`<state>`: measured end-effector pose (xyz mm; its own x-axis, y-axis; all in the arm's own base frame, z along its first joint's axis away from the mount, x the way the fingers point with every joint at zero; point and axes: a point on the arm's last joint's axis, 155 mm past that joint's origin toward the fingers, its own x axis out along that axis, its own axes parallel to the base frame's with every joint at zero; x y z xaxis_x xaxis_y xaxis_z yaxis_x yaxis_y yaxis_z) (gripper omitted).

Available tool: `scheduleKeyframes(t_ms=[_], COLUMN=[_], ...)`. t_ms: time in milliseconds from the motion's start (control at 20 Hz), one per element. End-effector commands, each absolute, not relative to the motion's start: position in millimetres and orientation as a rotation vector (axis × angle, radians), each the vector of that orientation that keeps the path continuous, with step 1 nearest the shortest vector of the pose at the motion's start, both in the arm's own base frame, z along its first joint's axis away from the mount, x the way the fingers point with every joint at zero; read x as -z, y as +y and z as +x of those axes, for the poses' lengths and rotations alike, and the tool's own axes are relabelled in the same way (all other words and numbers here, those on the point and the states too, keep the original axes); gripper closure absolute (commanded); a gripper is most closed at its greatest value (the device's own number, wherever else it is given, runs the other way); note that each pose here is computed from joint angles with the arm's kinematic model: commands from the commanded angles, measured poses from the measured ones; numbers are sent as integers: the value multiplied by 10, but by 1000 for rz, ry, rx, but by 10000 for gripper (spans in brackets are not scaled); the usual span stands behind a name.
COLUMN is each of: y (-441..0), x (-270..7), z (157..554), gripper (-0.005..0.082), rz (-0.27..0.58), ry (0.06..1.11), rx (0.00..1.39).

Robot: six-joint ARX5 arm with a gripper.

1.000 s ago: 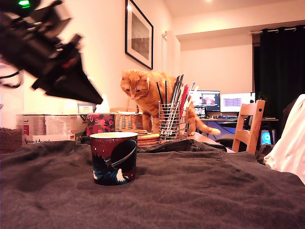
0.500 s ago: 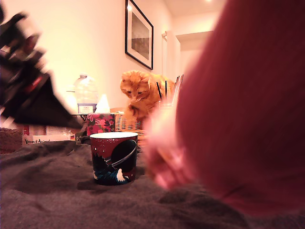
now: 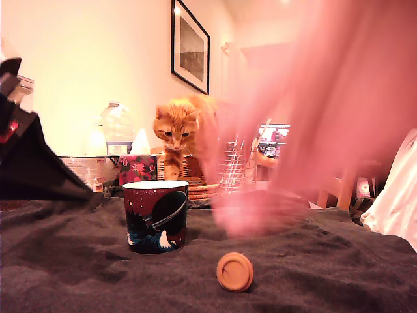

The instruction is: Pick up the coffee capsules on the table and drop them inside the coffee cup

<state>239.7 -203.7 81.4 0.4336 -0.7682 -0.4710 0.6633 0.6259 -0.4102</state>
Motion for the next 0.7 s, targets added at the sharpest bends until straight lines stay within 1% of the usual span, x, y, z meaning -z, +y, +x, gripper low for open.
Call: scheduleKeyframes(t_ms=[0,200,350,400,500,650], y=[-2060,-2123,-2238,-2269,-2339,-2512], x=[-851,-923,-974,-964,-933,-931], z=[2361,2347,2283,2263,2217,2118], gripper=[793,793,793,793,793,793], rz=[-182,-171,-117,-106,-41,-14], ry=[660,626,582,583,563,544], rx=[910,935,991,993,1013,1067])
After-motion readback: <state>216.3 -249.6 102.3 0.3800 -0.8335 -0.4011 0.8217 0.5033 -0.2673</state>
